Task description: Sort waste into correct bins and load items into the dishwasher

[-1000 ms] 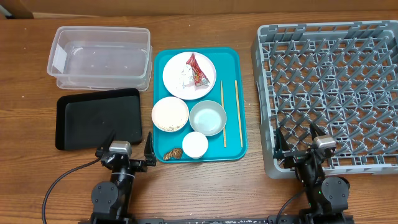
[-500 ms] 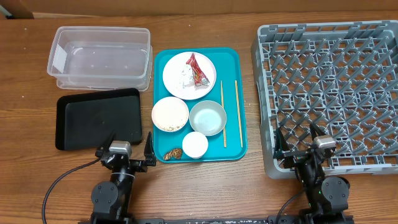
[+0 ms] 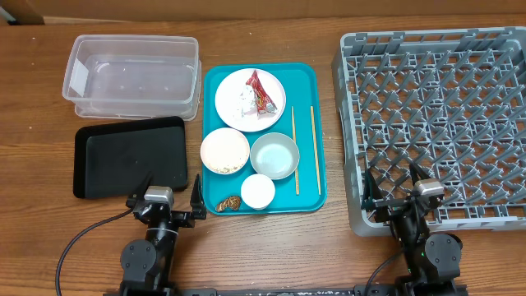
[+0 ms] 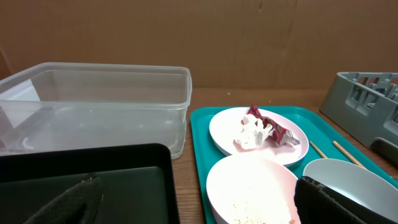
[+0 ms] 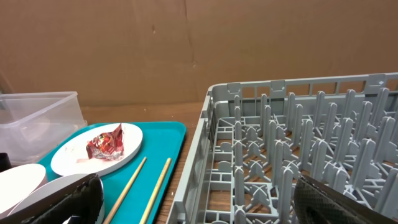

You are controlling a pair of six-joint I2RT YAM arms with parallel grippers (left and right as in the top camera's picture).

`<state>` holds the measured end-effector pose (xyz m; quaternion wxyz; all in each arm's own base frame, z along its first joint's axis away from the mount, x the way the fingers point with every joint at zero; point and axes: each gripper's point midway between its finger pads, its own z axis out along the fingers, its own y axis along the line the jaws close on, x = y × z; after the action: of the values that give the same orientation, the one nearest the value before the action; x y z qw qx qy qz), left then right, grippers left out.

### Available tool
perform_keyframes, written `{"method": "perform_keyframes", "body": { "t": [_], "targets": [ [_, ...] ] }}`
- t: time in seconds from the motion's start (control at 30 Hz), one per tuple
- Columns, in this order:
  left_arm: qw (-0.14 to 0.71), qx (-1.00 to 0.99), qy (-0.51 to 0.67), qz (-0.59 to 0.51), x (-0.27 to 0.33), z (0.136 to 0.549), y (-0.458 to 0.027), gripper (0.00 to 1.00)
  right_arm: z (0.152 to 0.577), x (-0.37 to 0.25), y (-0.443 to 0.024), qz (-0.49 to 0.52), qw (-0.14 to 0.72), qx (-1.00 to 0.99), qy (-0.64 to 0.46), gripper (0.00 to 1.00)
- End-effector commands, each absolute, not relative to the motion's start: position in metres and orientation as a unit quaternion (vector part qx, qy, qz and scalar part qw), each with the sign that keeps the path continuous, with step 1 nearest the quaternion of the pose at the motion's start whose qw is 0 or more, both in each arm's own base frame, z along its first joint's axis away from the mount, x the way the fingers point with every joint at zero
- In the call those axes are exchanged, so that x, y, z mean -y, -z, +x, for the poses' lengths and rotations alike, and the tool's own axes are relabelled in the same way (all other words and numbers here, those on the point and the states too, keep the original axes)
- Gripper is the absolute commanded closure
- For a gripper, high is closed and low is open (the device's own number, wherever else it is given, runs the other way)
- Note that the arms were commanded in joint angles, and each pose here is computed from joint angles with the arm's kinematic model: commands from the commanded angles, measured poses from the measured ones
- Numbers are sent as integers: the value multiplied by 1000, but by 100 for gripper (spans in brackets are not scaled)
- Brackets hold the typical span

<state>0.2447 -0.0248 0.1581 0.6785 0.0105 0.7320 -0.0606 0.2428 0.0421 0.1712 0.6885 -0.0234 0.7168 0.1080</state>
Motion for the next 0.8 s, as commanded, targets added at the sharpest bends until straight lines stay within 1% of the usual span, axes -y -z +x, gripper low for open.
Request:
{"method": "perform_keyframes", "body": {
  "t": [0.0, 0.27, 0.37, 0.53, 0.77],
  "targets": [
    [677, -733, 57, 18, 25, 245, -156, 0, 243, -42, -170, -23, 691, -714, -106, 0],
    [677, -733, 57, 18, 25, 245, -156, 0, 243, -42, -170, -24, 691, -714, -107, 0],
    [677, -734, 57, 16, 25, 245, -156, 0, 243, -42, -171, -7, 690, -714, -120, 0],
    [670, -738, 83, -11, 25, 243, -158, 0, 241, -36, -190, 9, 702, -703, -117, 0],
    [660, -748, 64, -25, 17, 238, -180, 0, 234, -27, -221, 48, 697, -705, -124, 0]
  ]
}}
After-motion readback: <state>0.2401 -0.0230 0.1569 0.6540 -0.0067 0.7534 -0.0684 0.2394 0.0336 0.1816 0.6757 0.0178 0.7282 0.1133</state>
